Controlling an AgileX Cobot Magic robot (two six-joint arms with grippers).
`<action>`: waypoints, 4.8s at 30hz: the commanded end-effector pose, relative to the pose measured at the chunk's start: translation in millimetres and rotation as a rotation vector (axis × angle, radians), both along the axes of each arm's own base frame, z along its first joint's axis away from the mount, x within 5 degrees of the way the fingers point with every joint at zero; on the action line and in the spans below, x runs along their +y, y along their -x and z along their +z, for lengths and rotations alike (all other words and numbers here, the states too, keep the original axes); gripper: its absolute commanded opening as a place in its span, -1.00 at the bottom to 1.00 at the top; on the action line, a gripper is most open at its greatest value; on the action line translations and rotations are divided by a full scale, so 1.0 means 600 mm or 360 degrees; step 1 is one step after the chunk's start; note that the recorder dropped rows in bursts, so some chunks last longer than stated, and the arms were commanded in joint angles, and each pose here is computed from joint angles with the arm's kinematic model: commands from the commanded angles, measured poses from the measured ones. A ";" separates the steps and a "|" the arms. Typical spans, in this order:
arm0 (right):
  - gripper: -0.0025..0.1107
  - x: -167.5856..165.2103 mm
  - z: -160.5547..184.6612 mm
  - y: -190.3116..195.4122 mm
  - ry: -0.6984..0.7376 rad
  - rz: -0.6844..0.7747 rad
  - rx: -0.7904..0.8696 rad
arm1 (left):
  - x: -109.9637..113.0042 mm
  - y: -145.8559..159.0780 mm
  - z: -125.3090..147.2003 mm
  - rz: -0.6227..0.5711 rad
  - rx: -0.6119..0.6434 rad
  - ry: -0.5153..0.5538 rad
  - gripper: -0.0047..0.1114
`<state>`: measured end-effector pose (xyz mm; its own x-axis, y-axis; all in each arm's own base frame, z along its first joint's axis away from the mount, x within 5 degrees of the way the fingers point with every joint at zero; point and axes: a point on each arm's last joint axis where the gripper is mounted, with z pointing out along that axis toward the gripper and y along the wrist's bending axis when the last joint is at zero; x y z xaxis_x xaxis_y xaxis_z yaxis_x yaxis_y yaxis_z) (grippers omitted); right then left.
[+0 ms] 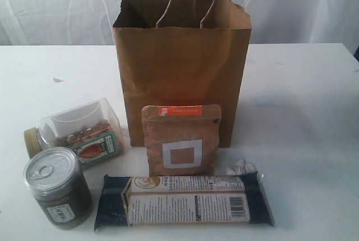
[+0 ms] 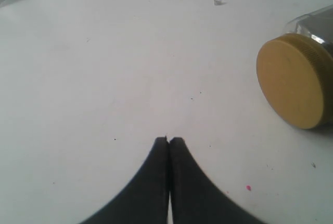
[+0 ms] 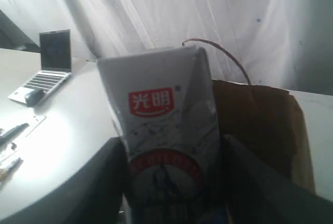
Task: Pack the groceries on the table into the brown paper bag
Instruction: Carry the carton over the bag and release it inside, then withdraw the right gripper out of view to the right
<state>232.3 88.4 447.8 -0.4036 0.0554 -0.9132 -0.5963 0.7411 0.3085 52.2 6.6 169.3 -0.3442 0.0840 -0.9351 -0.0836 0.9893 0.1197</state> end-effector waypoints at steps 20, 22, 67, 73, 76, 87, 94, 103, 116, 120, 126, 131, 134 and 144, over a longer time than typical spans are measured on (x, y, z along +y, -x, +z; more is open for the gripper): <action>-0.79 0.072 -0.102 -0.152 -0.0082 0.0172 -0.0133 | 0.000 0.000 -0.002 -0.0005 -0.0003 0.0001 -0.92; -0.79 0.078 -0.112 -0.159 -0.0060 0.0177 -0.0124 | 0.000 0.000 -0.002 -0.0005 -0.0003 0.0001 -0.92; -0.04 0.114 -0.145 -0.171 0.0291 0.0264 -0.0348 | 0.000 0.000 -0.002 -0.0005 -0.0003 0.0001 -0.92; -0.04 0.113 -0.145 -0.172 0.0271 0.0243 -0.0326 | 0.000 0.000 -0.002 -0.0005 -0.0003 0.0001 -0.92; -0.04 0.114 -0.145 -0.172 0.0244 0.0240 -0.0298 | 0.000 0.000 -0.002 -0.0005 -0.0003 0.0001 -0.92; -0.04 0.102 -0.113 -0.148 0.0247 0.0199 -0.0320 | 0.000 0.000 -0.002 -0.0005 -0.0003 0.0001 -0.92; -0.24 0.064 -0.100 -0.130 0.0551 0.0064 -0.0306 | 0.000 0.000 -0.002 -0.0005 -0.0003 0.0001 -0.92; -0.72 -0.053 -0.120 -0.101 0.1088 -0.0426 0.0068 | 0.000 0.000 -0.002 -0.0005 -0.0003 0.0001 -0.92; -0.81 -0.175 -0.311 -0.074 0.1055 -0.1047 0.0801 | 0.000 0.000 -0.002 -0.0005 -0.0003 0.0001 -0.92; -0.81 -0.175 -0.351 -0.055 0.1098 -0.1013 0.0971 | 0.000 0.000 -0.002 -0.0005 -0.0003 0.0001 -0.92; -0.81 -0.164 -0.327 0.019 0.0848 -0.1136 0.1472 | 0.000 0.000 -0.002 -0.0005 -0.0003 0.0001 -0.92; -0.81 -0.166 -0.277 0.090 0.0865 -0.1164 0.1528 | 0.000 0.000 -0.002 -0.0005 -0.0003 0.0001 -0.92; -0.81 -0.166 -0.220 0.146 0.0711 -0.1231 0.1174 | 0.000 0.000 -0.002 -0.0005 -0.0003 0.0001 -0.92; -0.81 -0.177 -0.156 0.236 0.0584 -0.1388 0.0614 | 0.000 0.000 -0.002 -0.0005 -0.0003 0.0001 -0.92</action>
<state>96.5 -16.8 351.1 -0.6548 0.2125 -0.7253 0.2814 0.9592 0.0270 52.2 6.6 169.3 -0.3442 0.0840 -0.9351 -0.0836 0.9893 0.1197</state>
